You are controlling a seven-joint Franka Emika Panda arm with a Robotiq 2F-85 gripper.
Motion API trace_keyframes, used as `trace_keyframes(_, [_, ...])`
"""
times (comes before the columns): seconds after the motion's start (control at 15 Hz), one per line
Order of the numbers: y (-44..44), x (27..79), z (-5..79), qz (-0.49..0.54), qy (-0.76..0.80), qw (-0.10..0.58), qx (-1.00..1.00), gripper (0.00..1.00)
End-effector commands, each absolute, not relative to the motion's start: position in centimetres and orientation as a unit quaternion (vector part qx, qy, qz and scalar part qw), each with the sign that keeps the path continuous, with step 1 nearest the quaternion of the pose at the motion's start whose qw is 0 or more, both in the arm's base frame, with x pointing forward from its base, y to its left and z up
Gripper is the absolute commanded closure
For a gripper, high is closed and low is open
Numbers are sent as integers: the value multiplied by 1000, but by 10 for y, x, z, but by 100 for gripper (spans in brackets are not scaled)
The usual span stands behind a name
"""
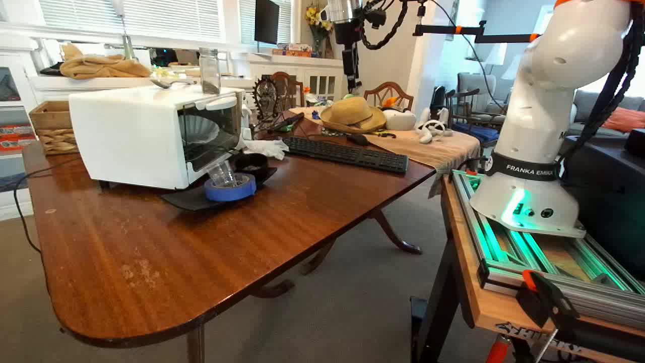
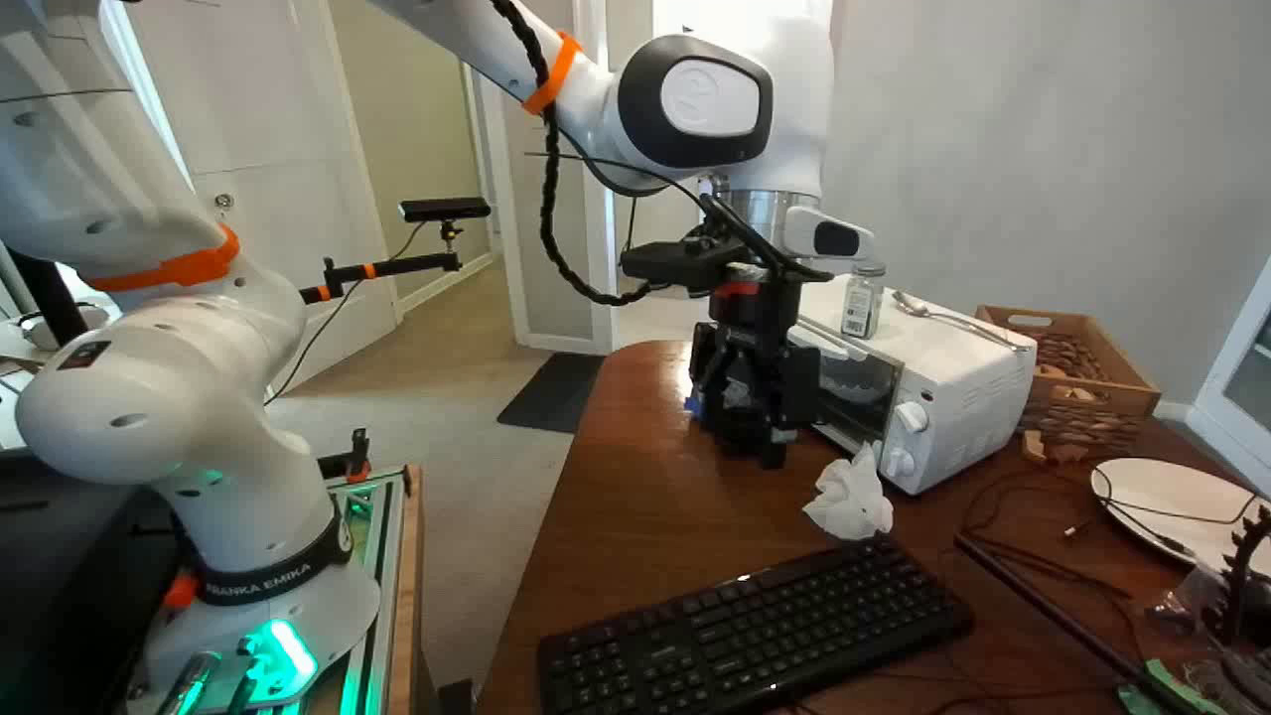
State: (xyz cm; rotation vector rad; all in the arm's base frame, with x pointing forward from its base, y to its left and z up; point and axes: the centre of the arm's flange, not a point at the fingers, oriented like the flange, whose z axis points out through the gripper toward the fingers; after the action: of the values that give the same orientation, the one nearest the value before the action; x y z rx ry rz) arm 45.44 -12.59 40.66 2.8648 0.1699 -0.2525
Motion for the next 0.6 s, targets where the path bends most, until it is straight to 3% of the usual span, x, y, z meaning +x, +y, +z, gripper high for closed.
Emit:
trace_keyframes(0.0, [-126,454,407,-87,58,130,986,0])
trace_keyframes(0.27, [-126,467,418,-50,68,146,986,0])
trace_keyframes(0.53, [-119,522,451,32,124,174,976,0])
